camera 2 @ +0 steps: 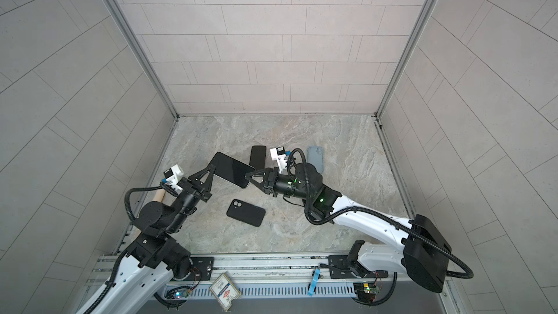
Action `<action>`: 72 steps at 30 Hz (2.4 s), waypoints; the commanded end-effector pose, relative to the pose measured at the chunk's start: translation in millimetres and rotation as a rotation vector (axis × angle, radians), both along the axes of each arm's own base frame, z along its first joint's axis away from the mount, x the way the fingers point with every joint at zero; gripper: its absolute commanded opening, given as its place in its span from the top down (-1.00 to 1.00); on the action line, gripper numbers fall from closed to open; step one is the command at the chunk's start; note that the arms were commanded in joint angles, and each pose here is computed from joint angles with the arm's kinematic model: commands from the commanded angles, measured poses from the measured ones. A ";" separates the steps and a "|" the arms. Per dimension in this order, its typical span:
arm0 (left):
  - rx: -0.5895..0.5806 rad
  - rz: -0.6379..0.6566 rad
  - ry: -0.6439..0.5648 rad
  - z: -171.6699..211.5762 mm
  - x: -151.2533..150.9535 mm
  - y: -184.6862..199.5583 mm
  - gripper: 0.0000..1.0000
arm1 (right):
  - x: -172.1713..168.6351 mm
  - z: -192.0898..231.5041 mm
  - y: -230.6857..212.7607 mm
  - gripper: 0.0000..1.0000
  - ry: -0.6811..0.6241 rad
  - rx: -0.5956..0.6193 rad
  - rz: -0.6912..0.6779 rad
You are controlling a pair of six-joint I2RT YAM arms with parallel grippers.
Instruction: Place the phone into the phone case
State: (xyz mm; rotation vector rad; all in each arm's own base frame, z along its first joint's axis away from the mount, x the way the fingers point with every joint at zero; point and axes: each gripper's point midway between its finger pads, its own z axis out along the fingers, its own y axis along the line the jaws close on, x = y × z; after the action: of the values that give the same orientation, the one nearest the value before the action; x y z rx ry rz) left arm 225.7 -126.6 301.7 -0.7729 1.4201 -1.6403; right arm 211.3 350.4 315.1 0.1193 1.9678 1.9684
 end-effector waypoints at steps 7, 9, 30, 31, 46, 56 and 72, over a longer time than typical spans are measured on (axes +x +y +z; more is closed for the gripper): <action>-0.034 -0.011 -0.058 23.7 -10.3 3.3 1.00 | 2.5 27.6 1.3 1.00 -0.047 0.059 -0.013; -0.025 0.007 -0.061 23.8 -10.2 6.3 0.77 | 4.0 28.2 -0.6 1.00 -0.046 0.056 -0.022; 1.190 -0.345 0.636 -163.4 -21.2 8.2 -0.02 | 16.8 -55.4 -104.9 1.00 -0.035 -0.704 -0.236; 1.224 -0.345 0.660 -173.1 -21.3 12.2 0.00 | 16.7 -58.4 -105.5 1.00 -0.032 -0.709 -0.234; 1.315 -0.444 0.791 -263.3 -8.0 3.5 0.39 | 18.2 -81.6 -110.8 1.00 0.024 -0.682 -0.173; 1.398 -0.484 0.843 -292.3 9.4 -4.9 0.68 | 6.4 -95.7 -132.5 1.00 0.057 -0.689 -0.187; 1.425 -0.563 0.685 -276.9 25.6 -86.6 1.00 | -26.4 -132.7 -144.3 1.00 0.102 -0.703 -0.096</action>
State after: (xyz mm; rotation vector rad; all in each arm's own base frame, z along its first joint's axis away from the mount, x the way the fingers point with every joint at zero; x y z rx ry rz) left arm 245.1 -204.6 21.1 -0.0275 2.8840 -0.2636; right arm 188.2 201.3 173.6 0.1993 2.5746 1.0781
